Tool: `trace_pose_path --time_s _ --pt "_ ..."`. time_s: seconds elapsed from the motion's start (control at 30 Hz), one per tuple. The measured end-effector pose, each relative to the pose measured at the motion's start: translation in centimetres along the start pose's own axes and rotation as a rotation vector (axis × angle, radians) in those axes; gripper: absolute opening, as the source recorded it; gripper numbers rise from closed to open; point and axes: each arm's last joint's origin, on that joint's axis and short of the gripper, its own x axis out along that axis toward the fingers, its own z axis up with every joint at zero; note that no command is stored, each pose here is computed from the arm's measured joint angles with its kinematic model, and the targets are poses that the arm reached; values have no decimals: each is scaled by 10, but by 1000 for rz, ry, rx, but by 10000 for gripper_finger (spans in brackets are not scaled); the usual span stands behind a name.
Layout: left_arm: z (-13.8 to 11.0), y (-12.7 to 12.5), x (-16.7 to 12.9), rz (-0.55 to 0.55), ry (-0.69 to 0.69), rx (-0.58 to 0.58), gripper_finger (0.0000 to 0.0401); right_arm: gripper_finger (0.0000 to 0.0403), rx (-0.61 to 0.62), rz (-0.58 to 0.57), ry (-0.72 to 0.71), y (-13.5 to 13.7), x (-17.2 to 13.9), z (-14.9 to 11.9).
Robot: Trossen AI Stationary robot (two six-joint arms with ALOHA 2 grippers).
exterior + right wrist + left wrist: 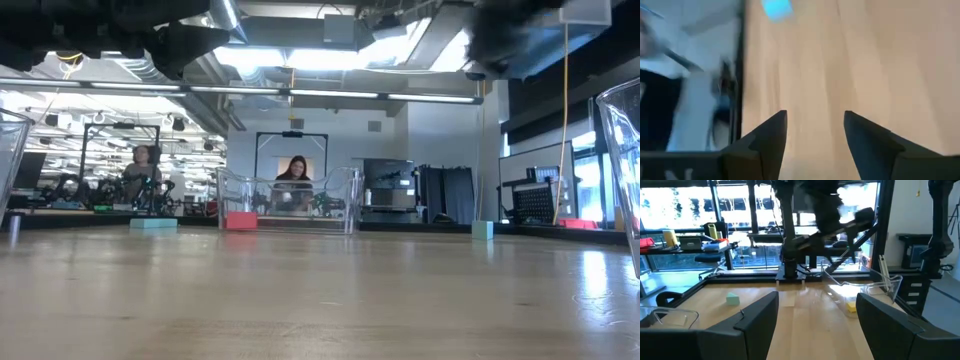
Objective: Sort & place blocks by color
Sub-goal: Put the top right yellow block into the bottom left transparent bin
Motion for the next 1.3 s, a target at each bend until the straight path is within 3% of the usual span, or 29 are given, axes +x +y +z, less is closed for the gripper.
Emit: trace_pose_path --time_s 0.07,0.2,0.3,0.4,0.53,0.63,0.7,0.8,0.87,1.07,1.3 --pt "0 0 0 1 0 0 257 198 96 -78 119 25 -9 -15" --pt "1 0 0 1 -7 -2 257 198 251 -103 186 70 -21 -40" --pt "2 0 0 2 -23 -7 257 198 277 -116 195 92 -14 -60" --pt "3 0 0 3 -26 17 257 198 224 -147 213 104 0 -81" --pt "5 0 0 5 -53 34 257 196 62 -251 236 103 26 -105" --pt "7 0 0 7 -68 50 257 171 16 -259 279 100 38 -114" --pt "7 0 0 8 -74 53 257 131 -6 -244 310 95 44 -117" --pt "8 1 0 9 -82 57 257 41 -33 -188 291 87 50 -122" --pt "8 1 0 10 -84 58 257 14 -37 -173 265 76 53 -129" --pt "9 1 0 10 -85 48 257 3 -23 -30 135 50 64 -147" --pt "9 1 0 10 -92 50 257 2 -32 -64 76 35 76 -148"
